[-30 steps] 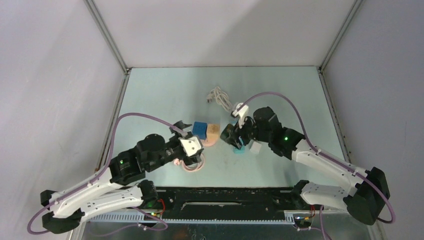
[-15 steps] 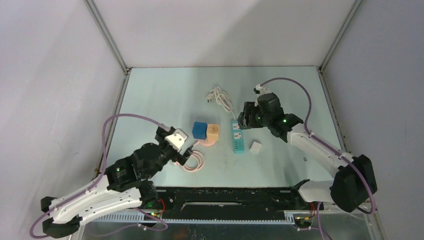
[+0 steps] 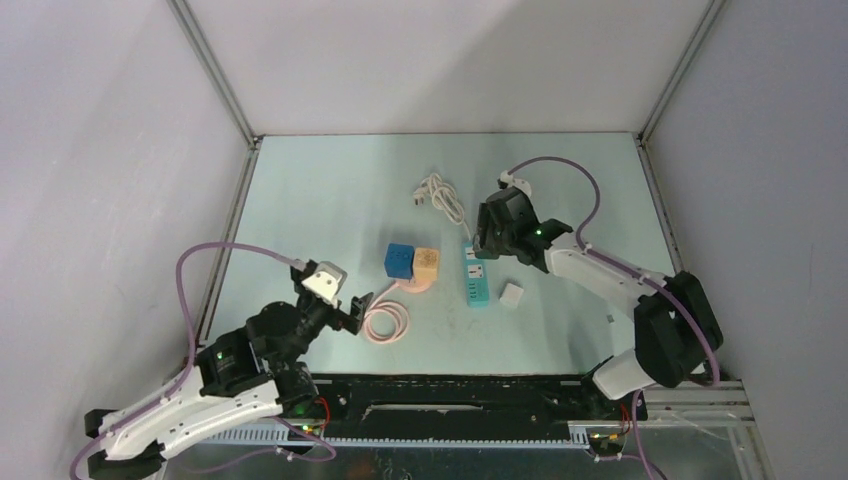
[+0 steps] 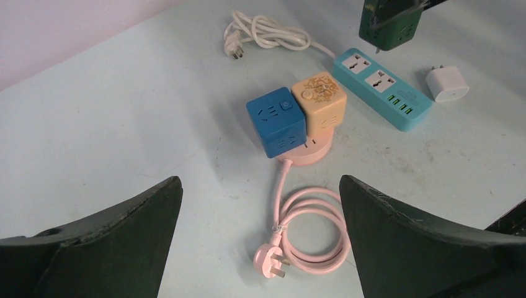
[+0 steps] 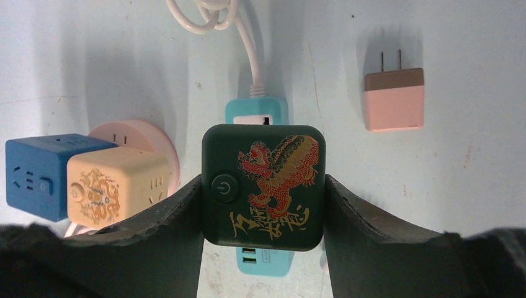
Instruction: Insert the plug
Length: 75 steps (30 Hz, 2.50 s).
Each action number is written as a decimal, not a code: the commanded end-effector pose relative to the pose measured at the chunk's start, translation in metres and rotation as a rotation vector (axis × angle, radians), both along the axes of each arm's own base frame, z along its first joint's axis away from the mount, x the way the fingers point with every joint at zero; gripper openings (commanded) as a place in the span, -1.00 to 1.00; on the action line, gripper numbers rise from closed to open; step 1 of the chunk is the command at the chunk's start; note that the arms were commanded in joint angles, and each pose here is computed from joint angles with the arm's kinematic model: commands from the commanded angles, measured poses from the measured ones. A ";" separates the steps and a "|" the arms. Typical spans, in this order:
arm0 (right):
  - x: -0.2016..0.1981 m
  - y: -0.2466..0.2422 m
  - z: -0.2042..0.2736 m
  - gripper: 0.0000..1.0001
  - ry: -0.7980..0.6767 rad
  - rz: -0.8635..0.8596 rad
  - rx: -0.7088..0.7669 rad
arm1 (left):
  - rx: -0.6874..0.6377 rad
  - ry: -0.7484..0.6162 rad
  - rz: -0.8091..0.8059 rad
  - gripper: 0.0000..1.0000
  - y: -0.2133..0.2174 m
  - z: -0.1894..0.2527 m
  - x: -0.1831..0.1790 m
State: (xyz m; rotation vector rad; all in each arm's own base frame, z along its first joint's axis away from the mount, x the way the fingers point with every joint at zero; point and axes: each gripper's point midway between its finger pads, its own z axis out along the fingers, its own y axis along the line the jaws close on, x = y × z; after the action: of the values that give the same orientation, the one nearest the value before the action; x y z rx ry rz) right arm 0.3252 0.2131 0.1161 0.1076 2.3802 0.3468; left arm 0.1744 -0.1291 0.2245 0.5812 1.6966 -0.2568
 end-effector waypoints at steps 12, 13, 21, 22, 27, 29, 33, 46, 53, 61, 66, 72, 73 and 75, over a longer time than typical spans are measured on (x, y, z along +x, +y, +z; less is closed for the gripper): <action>0.030 0.035 0.012 -1.00 -0.077 -0.079 0.015 | -0.064 -0.020 0.011 0.99 0.004 0.004 -0.001; 0.032 0.035 0.011 -1.00 -0.077 -0.081 0.012 | -0.064 -0.021 0.014 0.99 0.004 0.003 -0.001; 0.036 0.032 -0.006 -1.00 -0.044 -0.097 -0.033 | -0.066 -0.023 0.021 1.00 0.006 0.003 0.000; 0.036 0.032 -0.008 -1.00 -0.038 -0.096 -0.033 | -0.066 -0.023 0.021 1.00 0.006 0.004 0.000; 0.034 0.032 -0.017 -1.00 -0.010 -0.099 -0.039 | -0.038 -0.031 0.010 0.99 0.005 0.003 0.001; 0.033 0.029 -0.020 -1.00 -0.006 -0.112 -0.053 | -0.030 -0.031 0.002 0.99 0.004 0.002 0.000; 0.033 0.025 -0.026 -1.00 0.001 -0.126 -0.080 | -0.030 -0.032 -0.001 0.99 0.004 0.002 0.000; 0.027 0.018 -0.010 -1.00 -0.018 -0.127 -0.095 | -0.021 -0.029 -0.014 0.99 0.002 0.001 0.000; 0.026 0.013 -0.002 -1.00 -0.038 -0.129 -0.110 | -0.016 -0.027 -0.020 0.99 0.001 -0.001 -0.001; 0.025 0.027 0.025 -1.00 -0.100 -0.047 -0.057 | -0.012 -0.026 -0.026 0.99 0.000 -0.001 -0.001; 0.025 0.031 0.025 -1.00 -0.107 0.053 -0.078 | -0.008 -0.025 -0.033 0.99 -0.002 -0.002 -0.001; 0.028 0.026 0.007 -1.00 -0.041 0.100 -0.075 | -0.005 -0.025 -0.039 1.00 -0.002 -0.002 -0.002; 0.028 0.025 0.004 -1.00 -0.030 0.100 -0.077 | -0.005 -0.025 -0.040 1.00 -0.003 -0.002 -0.002; 0.028 0.022 -0.002 -1.00 -0.015 0.096 -0.089 | 0.000 -0.025 -0.041 0.99 -0.003 -0.003 -0.002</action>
State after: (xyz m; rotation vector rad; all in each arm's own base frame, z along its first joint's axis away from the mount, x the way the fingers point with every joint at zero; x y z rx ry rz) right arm 0.3419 0.2314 0.1082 -0.0242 2.4080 0.2598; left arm 0.1706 -0.1285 0.2229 0.6023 1.6721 -0.2843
